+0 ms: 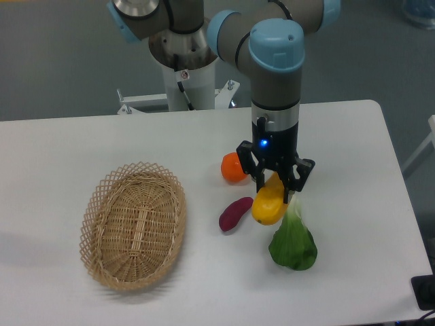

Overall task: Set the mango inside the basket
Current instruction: 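Close the gripper on the yellow mango beside the bok choy, then lift the mango and carry it over the wicker basket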

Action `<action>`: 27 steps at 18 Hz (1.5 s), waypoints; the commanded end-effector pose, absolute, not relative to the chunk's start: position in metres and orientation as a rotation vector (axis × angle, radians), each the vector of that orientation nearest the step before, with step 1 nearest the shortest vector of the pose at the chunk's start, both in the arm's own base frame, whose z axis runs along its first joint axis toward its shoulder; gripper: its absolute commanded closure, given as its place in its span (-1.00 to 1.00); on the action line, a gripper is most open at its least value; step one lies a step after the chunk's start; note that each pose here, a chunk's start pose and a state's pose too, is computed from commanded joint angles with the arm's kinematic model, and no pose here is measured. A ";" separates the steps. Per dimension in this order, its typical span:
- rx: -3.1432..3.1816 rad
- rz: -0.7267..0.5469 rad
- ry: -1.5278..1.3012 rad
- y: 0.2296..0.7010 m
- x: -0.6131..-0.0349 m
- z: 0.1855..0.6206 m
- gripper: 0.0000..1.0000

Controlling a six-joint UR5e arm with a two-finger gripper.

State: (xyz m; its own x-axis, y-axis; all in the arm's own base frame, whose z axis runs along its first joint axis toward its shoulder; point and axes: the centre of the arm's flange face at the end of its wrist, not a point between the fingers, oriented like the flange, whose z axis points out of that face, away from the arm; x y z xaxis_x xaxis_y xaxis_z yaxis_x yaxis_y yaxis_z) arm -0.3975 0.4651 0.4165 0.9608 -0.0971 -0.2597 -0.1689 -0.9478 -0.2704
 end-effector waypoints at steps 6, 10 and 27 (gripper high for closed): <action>-2.827 0.336 0.186 0.466 -0.393 0.410 -0.04; -2.823 0.302 0.116 0.482 -0.371 0.408 -0.04; -2.907 0.086 0.009 0.604 -0.188 0.299 -0.03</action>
State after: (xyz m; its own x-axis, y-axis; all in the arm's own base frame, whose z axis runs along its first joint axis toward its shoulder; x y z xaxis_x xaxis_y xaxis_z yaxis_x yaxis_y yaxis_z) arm -0.1882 0.6042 0.2990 0.9982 0.0010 -0.0591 -0.0127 -0.9729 -0.2310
